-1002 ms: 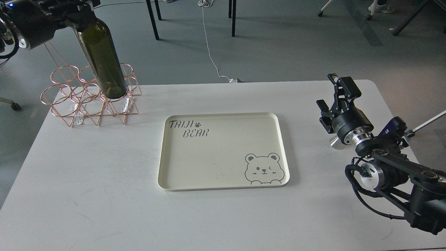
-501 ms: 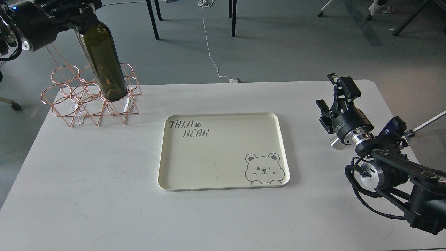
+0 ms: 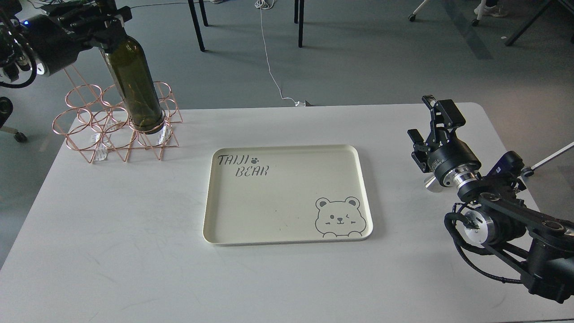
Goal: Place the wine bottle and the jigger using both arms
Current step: 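Open the left gripper to release the bottle and withdraw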
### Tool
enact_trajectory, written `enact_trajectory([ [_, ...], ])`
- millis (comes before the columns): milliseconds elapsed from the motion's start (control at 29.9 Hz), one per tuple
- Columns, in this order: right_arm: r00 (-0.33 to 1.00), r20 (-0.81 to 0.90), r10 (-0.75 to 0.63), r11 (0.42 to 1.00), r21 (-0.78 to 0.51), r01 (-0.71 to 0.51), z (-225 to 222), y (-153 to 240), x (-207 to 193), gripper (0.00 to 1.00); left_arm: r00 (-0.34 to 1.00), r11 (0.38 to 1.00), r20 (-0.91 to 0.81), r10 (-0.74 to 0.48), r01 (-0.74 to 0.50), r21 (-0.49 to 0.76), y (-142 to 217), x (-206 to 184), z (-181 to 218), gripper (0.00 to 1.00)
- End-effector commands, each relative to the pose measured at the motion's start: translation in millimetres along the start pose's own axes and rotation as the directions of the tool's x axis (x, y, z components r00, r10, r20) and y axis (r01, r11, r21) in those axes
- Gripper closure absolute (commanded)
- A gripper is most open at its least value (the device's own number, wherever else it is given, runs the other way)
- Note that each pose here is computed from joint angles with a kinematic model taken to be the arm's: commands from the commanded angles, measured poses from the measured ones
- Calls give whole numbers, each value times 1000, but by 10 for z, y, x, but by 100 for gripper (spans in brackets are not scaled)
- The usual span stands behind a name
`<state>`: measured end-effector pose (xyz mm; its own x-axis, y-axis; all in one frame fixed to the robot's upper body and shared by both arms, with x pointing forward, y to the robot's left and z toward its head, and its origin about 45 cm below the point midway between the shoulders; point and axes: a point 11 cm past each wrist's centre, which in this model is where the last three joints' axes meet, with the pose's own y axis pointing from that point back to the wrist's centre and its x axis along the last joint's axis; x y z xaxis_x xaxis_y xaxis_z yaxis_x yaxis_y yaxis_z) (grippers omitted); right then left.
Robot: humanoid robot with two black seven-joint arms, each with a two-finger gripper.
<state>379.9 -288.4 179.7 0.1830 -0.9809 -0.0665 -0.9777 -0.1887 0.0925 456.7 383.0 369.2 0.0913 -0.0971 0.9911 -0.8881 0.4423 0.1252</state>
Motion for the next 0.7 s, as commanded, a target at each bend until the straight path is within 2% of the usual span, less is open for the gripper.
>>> enact_trajectory([
  [0, 1000, 1, 0, 1000, -1, 0, 6, 3, 0, 1, 1000, 1000, -12, -10, 10, 7, -18, -71, -12, 75],
  [668, 1000, 2, 5, 1000, -9, -5, 40, 25, 10, 1, 996, 998, -73, -54, 56, 27, -3, -616, -2, 71],
])
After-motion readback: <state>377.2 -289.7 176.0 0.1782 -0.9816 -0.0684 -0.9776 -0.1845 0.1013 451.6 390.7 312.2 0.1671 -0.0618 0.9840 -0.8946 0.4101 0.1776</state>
